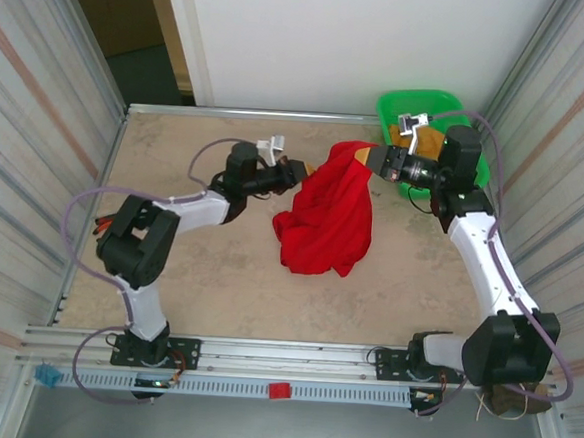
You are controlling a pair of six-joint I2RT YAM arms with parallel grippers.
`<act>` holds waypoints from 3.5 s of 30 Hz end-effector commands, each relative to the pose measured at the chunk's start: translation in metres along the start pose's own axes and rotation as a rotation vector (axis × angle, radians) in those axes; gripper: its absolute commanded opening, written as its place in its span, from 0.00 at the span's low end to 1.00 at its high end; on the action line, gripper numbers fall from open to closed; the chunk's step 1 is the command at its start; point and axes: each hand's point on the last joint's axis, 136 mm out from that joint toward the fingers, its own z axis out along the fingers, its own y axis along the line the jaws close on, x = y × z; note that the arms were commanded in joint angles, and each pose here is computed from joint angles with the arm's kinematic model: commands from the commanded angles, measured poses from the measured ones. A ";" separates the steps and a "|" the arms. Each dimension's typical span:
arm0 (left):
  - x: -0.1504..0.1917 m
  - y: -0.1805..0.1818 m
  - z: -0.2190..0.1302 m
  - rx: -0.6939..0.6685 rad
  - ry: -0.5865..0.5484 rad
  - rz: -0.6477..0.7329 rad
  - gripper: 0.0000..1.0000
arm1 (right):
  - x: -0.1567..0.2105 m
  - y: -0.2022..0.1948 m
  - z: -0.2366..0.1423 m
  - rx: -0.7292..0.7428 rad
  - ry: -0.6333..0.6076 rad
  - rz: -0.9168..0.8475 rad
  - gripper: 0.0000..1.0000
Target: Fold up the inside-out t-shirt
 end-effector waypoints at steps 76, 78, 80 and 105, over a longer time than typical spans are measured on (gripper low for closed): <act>-0.058 -0.100 -0.102 -0.160 -0.203 0.165 0.00 | 0.115 -0.067 0.136 0.526 0.309 -0.372 0.68; -0.059 -0.103 -0.102 -0.154 -0.202 0.165 0.00 | 0.119 -0.075 0.140 0.524 0.342 -0.363 0.54; -0.060 -0.103 -0.103 -0.163 -0.205 0.167 0.00 | 0.119 -0.074 0.137 0.513 0.361 -0.356 0.19; -0.062 -0.032 -0.119 -0.468 -0.213 0.305 0.17 | 0.016 0.121 0.024 -0.177 0.116 -0.350 0.00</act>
